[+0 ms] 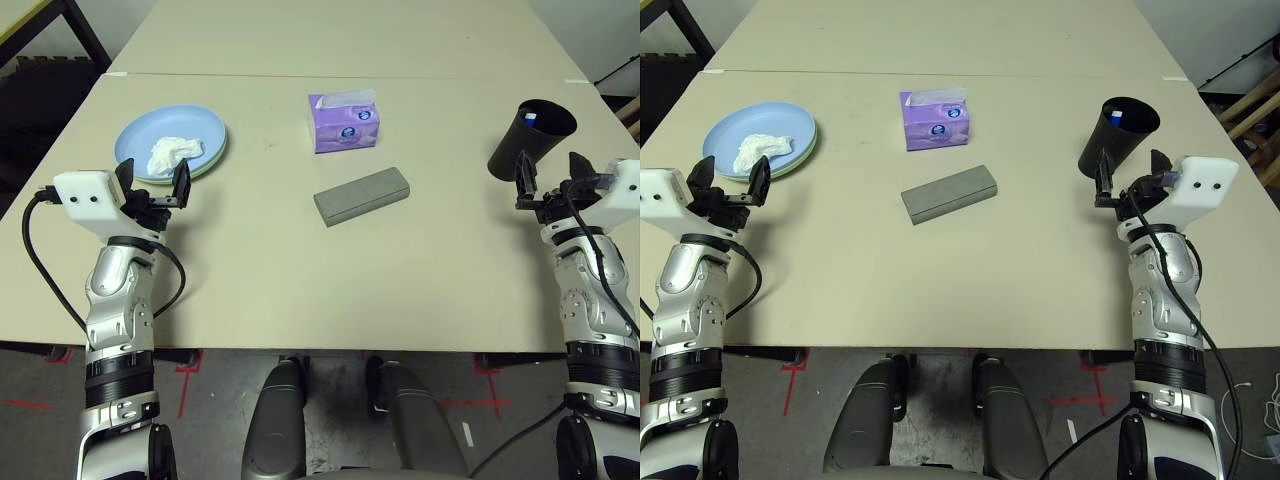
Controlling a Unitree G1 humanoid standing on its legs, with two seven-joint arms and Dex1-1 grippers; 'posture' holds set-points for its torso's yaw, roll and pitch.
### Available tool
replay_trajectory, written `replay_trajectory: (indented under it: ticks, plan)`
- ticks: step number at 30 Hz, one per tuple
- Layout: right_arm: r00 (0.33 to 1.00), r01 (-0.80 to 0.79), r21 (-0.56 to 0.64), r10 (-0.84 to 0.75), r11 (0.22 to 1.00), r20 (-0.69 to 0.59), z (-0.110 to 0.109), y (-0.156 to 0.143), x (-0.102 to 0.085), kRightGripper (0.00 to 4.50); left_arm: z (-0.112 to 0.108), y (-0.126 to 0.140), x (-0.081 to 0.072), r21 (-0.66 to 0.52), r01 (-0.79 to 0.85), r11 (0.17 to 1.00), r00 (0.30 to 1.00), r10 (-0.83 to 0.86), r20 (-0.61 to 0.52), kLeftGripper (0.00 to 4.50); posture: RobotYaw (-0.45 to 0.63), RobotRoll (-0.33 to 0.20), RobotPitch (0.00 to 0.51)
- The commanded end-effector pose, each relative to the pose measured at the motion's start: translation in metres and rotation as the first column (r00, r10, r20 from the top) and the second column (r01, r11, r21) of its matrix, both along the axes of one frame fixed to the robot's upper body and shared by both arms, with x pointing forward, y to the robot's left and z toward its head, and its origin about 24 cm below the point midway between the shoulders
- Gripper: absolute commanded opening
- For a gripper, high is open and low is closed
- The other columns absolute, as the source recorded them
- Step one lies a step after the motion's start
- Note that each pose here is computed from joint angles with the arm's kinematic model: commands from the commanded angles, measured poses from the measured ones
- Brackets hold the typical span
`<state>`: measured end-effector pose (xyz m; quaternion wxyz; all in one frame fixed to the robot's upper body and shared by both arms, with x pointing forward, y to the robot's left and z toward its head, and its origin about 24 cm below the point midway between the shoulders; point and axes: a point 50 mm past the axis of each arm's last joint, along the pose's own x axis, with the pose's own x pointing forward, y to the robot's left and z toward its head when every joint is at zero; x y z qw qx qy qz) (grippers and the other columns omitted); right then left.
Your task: Organize and tidy the items on the table.
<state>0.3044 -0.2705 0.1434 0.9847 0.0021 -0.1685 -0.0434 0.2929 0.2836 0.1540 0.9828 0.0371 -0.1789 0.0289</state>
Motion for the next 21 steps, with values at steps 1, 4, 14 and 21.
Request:
replay_trajectory:
  ticks: [1, 4, 14, 21]
  plan:
    - [1.0, 0.023, -0.003, -0.023, 1.0, -0.001, -0.0005, -0.0057, -0.0033, 4.47, -0.0037, -0.0003, 0.0007, -0.013, 0.005, 1.0, 1.0, -0.005, -0.015, 4.5, 0.13, 0.0, 0.172]
    - [1.0, 0.023, -0.004, -0.023, 1.0, -0.003, -0.0008, -0.0057, -0.003, 4.47, -0.0038, -0.0003, 0.001, -0.011, 0.008, 1.0, 1.0, -0.008, -0.017, 4.5, 0.13, 0.0, 0.17]
    - [1.0, 0.017, -0.004, -0.017, 1.0, -0.009, -0.0018, -0.0048, -0.002, 4.47, -0.0037, 0.0, 0.0009, -0.005, 0.012, 1.0, 1.0, -0.012, -0.018, 4.5, 0.14, 0.0, 0.166]
    - [1.0, 0.018, -0.007, -0.018, 1.0, -0.008, -0.0014, -0.005, -0.0017, 4.47, -0.0032, 0.0002, 0.0013, -0.004, 0.013, 1.0, 1.0, -0.013, -0.017, 4.5, 0.14, 0.0, 0.167]
